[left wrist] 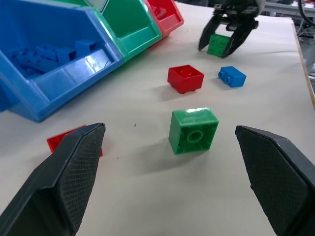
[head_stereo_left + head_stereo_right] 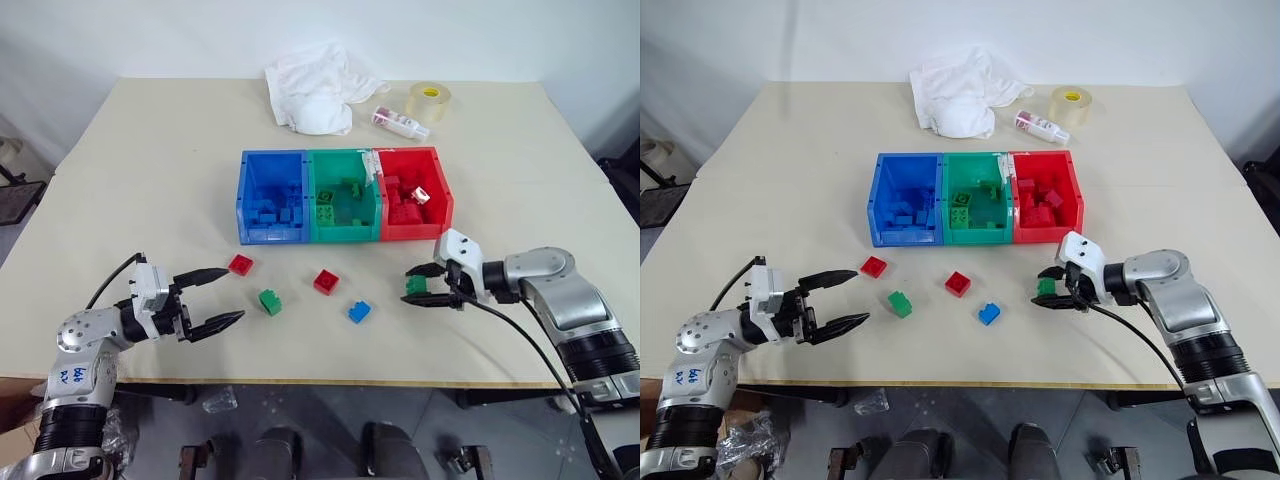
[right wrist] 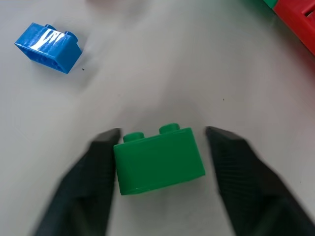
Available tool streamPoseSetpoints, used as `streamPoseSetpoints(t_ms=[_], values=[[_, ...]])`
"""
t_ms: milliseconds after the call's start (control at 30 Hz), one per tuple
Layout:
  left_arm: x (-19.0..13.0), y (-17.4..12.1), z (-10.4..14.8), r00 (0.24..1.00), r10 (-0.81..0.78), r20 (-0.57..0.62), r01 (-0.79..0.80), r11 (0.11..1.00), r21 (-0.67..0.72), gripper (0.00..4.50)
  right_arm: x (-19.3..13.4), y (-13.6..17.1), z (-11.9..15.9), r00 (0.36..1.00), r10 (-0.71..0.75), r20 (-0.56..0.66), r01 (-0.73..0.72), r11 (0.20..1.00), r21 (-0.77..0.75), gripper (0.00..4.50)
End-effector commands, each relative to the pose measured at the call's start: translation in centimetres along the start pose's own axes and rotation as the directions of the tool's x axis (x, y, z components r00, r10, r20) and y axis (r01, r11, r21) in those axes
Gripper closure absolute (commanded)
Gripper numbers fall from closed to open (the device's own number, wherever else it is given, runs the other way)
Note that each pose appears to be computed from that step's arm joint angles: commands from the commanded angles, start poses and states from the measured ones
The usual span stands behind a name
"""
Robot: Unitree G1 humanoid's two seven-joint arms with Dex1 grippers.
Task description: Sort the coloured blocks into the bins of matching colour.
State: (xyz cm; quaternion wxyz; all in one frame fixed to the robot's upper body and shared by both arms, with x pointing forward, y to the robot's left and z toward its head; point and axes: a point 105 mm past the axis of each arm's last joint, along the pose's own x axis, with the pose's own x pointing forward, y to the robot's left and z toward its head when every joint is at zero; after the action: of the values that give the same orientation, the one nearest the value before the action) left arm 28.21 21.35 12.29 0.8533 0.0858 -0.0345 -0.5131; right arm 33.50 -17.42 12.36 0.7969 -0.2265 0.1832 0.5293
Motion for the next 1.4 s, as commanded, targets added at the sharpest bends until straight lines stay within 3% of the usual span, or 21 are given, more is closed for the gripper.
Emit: streamPoseSetpoints(t_ms=[33, 200, 400, 700, 1000, 1300, 1400], values=[[-0.4, 0.1, 1.2, 0.999, 0.015, 0.03, -0.016, 0.999, 0.037, 0.0, -0.7, -0.6, 1.4, 0.998, -0.027, 0.052, 0.029, 0.999, -0.029, 2.96], [-0.4, 0.4, 1.4, 0.999, 0.018, 0.031, -0.019, 0.999, 0.039, 0.0, -1.2, -0.9, 3.4, 0.992, -0.048, 0.121, 0.055, 0.997, -0.051, 2.97], [-0.2, 0.7, 1.6, 0.999, 0.016, 0.035, -0.018, 0.999, 0.045, 0.0, -1.0, -2.5, 9.3, 0.96, -0.082, 0.269, 0.121, 0.984, -0.132, 2.97], [0.6, 0.7, 1.6, 0.999, 0.009, 0.052, -0.012, 0.999, 0.053, 0.0, 3.7, -5.6, 15.4, 0.913, -0.108, 0.393, 0.194, 0.964, -0.184, 2.97], [0.6, 0.1, 1.8, 0.998, 0.008, 0.065, -0.013, 0.998, 0.065, 0.0, 6.7, -6.9, 17.0, 0.9, -0.162, 0.405, 0.256, 0.948, -0.189, 0.04], [0.4, 0.3, 1.7, 0.998, 0.013, 0.064, -0.017, 0.998, 0.064, 0.0, 5.3, -6.1, 16.2, 0.907, -0.073, 0.415, 0.183, 0.955, -0.234, 0.04], [0.5, 0.5, 1.7, 0.998, 0.011, 0.064, -0.015, 0.998, 0.061, 0.0, 3.1, -5.1, 14.4, 0.913, -0.026, 0.407, 0.143, 0.955, -0.259, 0.04]])
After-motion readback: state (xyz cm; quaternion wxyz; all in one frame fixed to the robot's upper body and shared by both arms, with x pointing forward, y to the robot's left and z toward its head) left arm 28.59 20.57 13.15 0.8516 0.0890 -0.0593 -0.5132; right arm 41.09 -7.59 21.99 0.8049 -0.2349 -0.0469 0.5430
